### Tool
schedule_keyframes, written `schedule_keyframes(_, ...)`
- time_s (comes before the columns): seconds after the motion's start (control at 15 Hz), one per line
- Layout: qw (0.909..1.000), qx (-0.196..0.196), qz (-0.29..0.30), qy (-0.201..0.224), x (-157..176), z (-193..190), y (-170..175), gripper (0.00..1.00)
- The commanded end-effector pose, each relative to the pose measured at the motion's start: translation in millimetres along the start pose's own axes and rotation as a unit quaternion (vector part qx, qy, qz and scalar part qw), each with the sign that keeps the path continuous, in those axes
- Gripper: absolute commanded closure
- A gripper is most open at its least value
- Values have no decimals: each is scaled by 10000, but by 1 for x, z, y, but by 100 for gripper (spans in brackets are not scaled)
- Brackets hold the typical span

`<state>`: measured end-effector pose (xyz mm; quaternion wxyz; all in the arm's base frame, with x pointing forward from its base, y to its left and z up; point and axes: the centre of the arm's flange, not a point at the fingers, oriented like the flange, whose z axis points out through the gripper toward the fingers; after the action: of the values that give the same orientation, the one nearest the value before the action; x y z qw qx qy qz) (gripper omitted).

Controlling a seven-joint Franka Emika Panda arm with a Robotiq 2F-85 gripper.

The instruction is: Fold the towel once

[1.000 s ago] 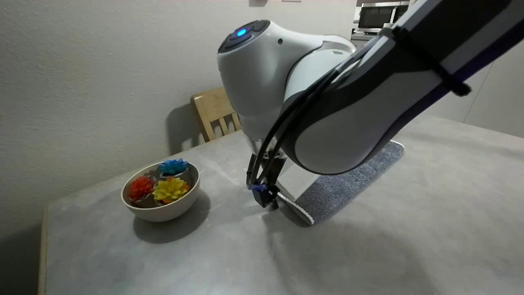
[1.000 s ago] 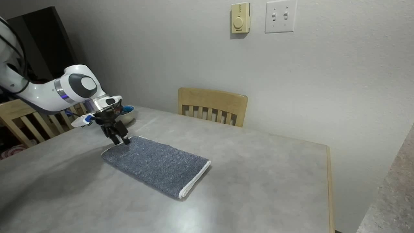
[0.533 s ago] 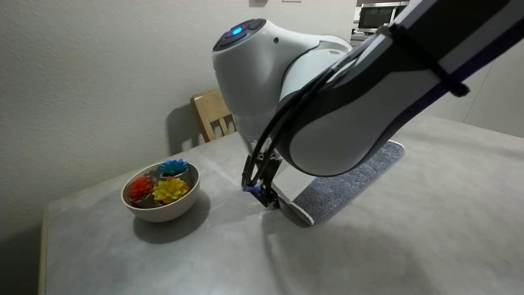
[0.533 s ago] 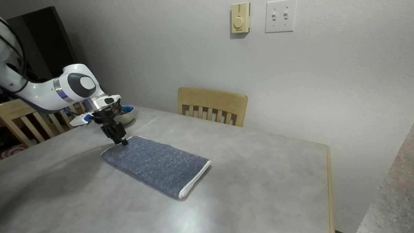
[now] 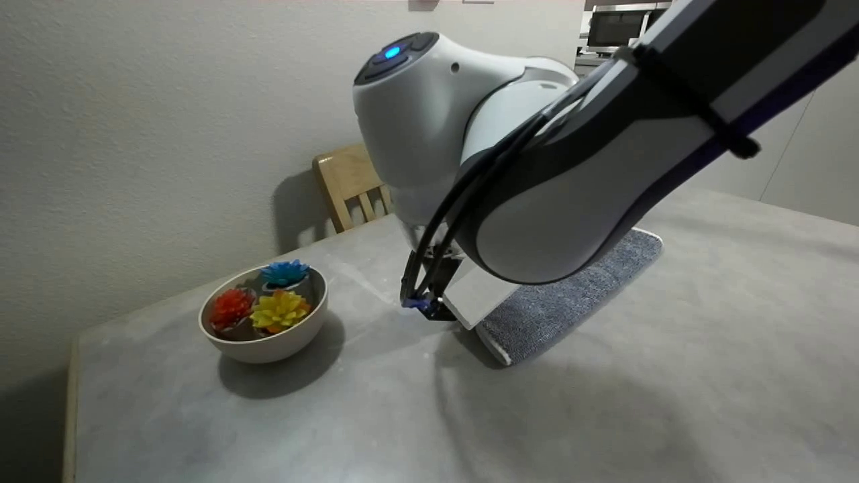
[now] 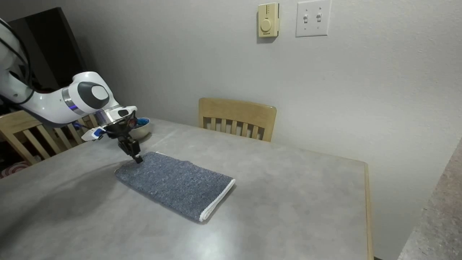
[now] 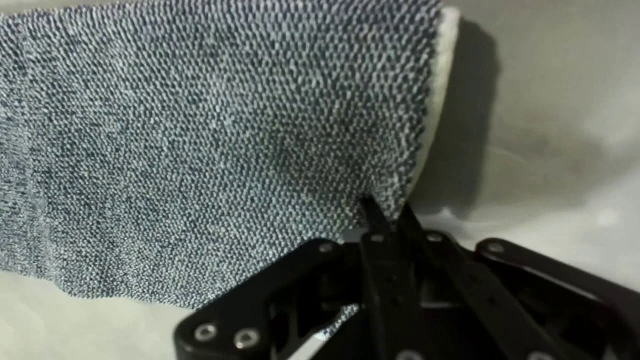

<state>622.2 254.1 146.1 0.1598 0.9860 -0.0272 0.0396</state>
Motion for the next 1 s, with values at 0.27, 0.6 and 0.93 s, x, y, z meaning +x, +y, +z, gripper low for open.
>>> schedule_keyframes(0.27,9998,-59,78,-183,-3,6,6,98)
schedule_keyframes(0.6,9920,397,-1179,-234,-13,-16,-3,98)
schedule_keyframes(0.93,9807,568,-1870,-99,-17,-45,3,98)
